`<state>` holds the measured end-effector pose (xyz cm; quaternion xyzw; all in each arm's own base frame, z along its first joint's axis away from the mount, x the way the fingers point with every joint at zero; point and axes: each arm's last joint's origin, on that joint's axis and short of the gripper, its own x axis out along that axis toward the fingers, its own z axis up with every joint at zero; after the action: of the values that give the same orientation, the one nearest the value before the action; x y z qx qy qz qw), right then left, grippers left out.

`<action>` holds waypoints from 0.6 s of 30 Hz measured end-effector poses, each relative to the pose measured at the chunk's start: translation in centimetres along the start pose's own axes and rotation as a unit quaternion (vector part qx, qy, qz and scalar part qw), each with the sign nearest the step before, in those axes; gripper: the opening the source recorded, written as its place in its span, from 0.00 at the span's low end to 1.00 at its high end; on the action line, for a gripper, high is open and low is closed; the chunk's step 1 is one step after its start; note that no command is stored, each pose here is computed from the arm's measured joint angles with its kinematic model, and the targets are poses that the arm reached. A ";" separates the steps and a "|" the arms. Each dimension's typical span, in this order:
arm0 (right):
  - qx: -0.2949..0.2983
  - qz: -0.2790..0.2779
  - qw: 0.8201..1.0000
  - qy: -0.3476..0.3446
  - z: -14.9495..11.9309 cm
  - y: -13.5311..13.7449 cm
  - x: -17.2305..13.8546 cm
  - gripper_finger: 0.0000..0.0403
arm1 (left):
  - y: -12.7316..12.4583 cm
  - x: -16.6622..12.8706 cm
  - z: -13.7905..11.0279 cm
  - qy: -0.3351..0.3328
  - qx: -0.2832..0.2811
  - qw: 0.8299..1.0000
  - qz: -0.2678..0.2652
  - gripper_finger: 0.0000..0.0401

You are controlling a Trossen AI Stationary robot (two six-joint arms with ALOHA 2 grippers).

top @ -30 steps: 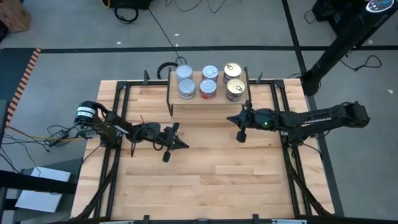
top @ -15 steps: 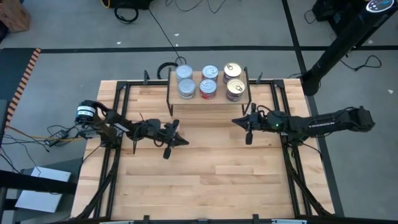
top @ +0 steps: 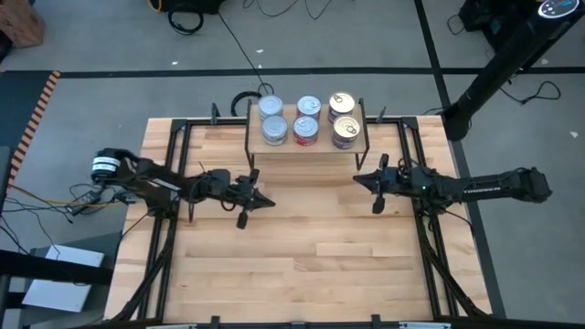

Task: Stack canned seafood by type on shelf
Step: Return to Home Position

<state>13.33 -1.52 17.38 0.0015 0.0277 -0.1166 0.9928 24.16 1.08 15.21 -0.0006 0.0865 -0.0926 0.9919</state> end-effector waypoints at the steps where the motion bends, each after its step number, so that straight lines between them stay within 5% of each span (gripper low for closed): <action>1: 0.001 -0.001 1.000 -0.004 -0.3 0.0 -0.2 0.01 | 0.0 -0.1 0.2 -0.004 0.005 1.000 0.002 0.01; 18: 0.000 -0.001 1.000 -0.018 -0.9 -0.2 -1.7 0.00 | 0.1 -5.7 -0.4 -0.045 0.000 0.998 0.048 0.01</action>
<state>11.61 -1.36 16.59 -0.0005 0.0104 -0.1176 0.9930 18.58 2.22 15.75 -0.0008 0.0422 -0.0444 0.9981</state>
